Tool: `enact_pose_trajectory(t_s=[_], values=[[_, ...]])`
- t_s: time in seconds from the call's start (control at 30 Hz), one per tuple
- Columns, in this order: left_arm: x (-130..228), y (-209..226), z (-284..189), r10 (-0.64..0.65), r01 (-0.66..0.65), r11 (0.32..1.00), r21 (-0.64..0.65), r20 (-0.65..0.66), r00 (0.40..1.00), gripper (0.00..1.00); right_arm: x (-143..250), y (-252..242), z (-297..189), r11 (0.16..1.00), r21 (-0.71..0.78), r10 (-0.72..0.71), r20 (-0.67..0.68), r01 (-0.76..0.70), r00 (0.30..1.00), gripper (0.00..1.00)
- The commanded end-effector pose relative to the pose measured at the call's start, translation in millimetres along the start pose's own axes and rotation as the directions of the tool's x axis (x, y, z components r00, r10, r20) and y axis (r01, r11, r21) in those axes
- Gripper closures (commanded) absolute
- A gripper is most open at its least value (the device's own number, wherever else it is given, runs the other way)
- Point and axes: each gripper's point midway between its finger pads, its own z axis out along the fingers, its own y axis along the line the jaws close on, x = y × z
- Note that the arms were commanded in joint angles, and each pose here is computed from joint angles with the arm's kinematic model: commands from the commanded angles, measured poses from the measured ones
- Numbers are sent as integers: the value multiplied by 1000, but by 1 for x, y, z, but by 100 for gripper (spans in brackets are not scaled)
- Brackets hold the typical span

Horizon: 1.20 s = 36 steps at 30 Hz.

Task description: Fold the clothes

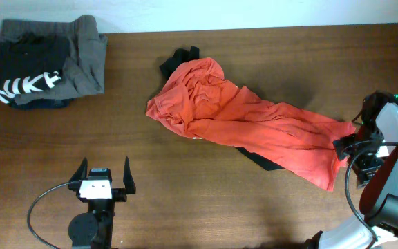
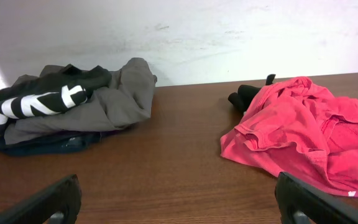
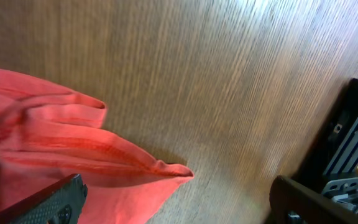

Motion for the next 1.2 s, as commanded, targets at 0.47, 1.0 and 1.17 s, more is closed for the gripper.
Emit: enact_pose_trajectory(t_s=[0.47, 1.0, 1.17], values=[[1, -1, 0, 15, -15, 1000, 6, 1, 1000, 1, 24, 39, -5, 957, -230, -206, -98, 180, 974, 1], [1, -1, 0, 15, -15, 1000, 6, 1, 1000, 1, 33, 53, -10, 975, -123, -175, 67, 183, 982, 1], [1, -1, 0, 15, -15, 1000, 6, 1, 1000, 1, 19, 47, -11, 981, -78, -164, 139, 176, 977, 1]])
